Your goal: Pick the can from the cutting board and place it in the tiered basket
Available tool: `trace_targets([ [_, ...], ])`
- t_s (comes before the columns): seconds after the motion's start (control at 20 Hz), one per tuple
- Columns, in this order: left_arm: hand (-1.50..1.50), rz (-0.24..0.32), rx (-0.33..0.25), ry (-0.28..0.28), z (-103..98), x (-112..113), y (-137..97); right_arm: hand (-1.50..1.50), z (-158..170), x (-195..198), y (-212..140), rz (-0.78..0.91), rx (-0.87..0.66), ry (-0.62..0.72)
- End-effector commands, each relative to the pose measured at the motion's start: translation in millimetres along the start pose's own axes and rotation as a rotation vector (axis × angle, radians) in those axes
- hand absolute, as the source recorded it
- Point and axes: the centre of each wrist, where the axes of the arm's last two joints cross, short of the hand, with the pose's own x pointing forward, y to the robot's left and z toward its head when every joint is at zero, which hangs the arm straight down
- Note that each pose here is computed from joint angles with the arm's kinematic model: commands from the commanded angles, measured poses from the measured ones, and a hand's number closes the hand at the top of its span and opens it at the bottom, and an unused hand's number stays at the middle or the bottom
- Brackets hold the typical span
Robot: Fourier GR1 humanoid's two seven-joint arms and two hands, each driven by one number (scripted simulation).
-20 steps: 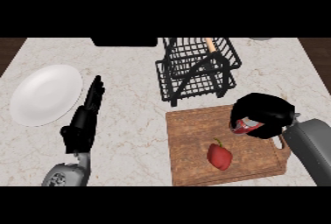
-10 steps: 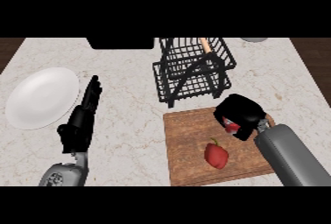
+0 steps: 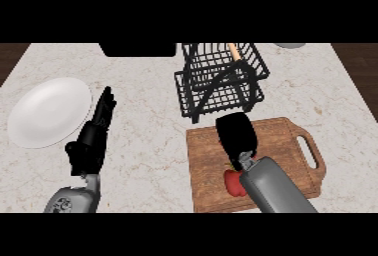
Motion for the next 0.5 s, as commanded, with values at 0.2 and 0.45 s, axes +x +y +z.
trace_targets([
  [0.2, 0.0, 0.01, -0.03, 0.001, -3, 3, -15, 1.5, 63, 60, -95, -0.061, -0.212, 0.239],
  [0.45, 0.0, 0.004, -0.021, -0.005, 5, -6, -14, 1.5, 102, 55, -164, -0.13, -0.349, 0.284],
])
